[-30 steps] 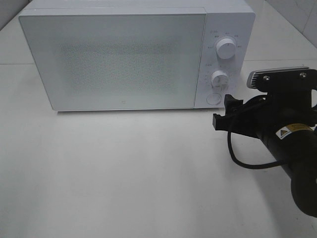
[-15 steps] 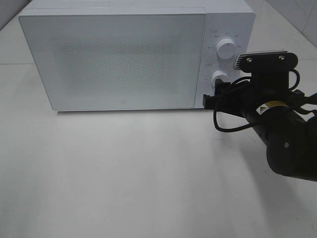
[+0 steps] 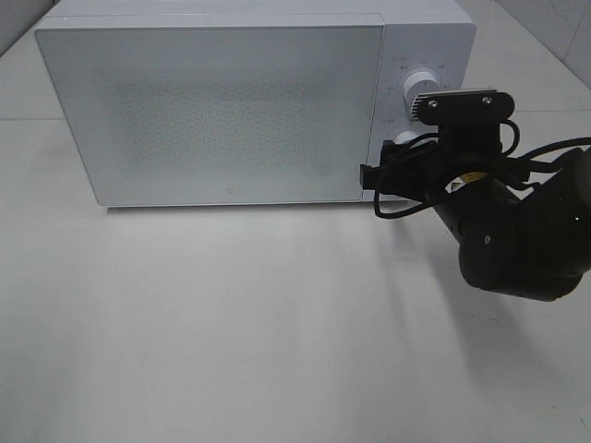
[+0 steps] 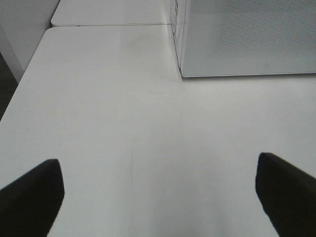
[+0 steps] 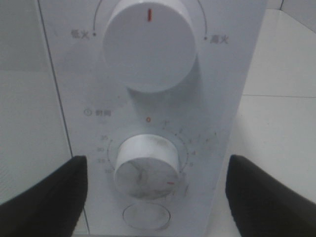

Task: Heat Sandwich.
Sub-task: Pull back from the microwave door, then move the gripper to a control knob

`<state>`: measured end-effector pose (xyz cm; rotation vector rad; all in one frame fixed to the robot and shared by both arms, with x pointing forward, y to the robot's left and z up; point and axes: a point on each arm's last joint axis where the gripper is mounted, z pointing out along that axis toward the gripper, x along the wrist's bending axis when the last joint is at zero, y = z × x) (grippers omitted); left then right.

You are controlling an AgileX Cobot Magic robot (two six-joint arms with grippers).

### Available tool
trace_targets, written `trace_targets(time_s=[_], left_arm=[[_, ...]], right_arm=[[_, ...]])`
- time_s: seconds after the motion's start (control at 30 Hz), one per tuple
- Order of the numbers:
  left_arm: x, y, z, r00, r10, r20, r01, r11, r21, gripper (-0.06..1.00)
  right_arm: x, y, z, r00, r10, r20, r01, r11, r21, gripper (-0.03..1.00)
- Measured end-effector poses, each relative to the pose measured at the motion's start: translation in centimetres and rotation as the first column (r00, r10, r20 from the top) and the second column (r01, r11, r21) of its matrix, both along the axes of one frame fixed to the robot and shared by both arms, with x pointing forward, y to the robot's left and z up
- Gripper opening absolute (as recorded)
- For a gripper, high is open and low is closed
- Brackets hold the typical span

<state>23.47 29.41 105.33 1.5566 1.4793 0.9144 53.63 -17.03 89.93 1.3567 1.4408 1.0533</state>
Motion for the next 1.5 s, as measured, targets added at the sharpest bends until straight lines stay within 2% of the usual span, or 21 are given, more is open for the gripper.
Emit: trace_targets(time_s=[0.57,0.67,0.73,0.77,0.83,1.5], left_arm=[[0.0,0.0,0.0,1.000,0.000,0.000,0.000,1.000,0.000,0.99],[0.0,0.0,0.0,1.000,0.000,0.000,0.000,1.000,0.000,0.99],[0.0,0.0,0.0,1.000,0.000,0.000,0.000,1.000,0.000,0.99],[0.0,0.0,0.0,1.000,0.000,0.000,0.000,1.000,0.000,0.99],[0.0,0.0,0.0,1.000,0.000,0.000,0.000,1.000,0.000,0.99],[0.0,0.0,0.0,1.000,0.000,0.000,0.000,1.000,0.000,0.99]], right_arm=[[1.8,-0.2,-0.8,1.000,0.004,-0.010,-0.004,1.000,0.011,0.75],[1.9,-0.3,-0.8,1.000,0.002,-0.010,-0.002,1.000,0.010,0.71],[1.9,-0.3,-0.8,1.000,0.001,-0.010,-0.001,1.000,0.010,0.64],[1.9,-0.2,-0.8,1.000,0.007,-0.012,-0.007,1.000,0.008,0.55],[1.9,-0.1,-0.8,1.000,0.022,-0.011,-0.022,1.000,0.005,0.43],[1.9,-0.1,-0.8,1.000,0.021,-0.012,-0.021,1.000,0.011,0.43]])
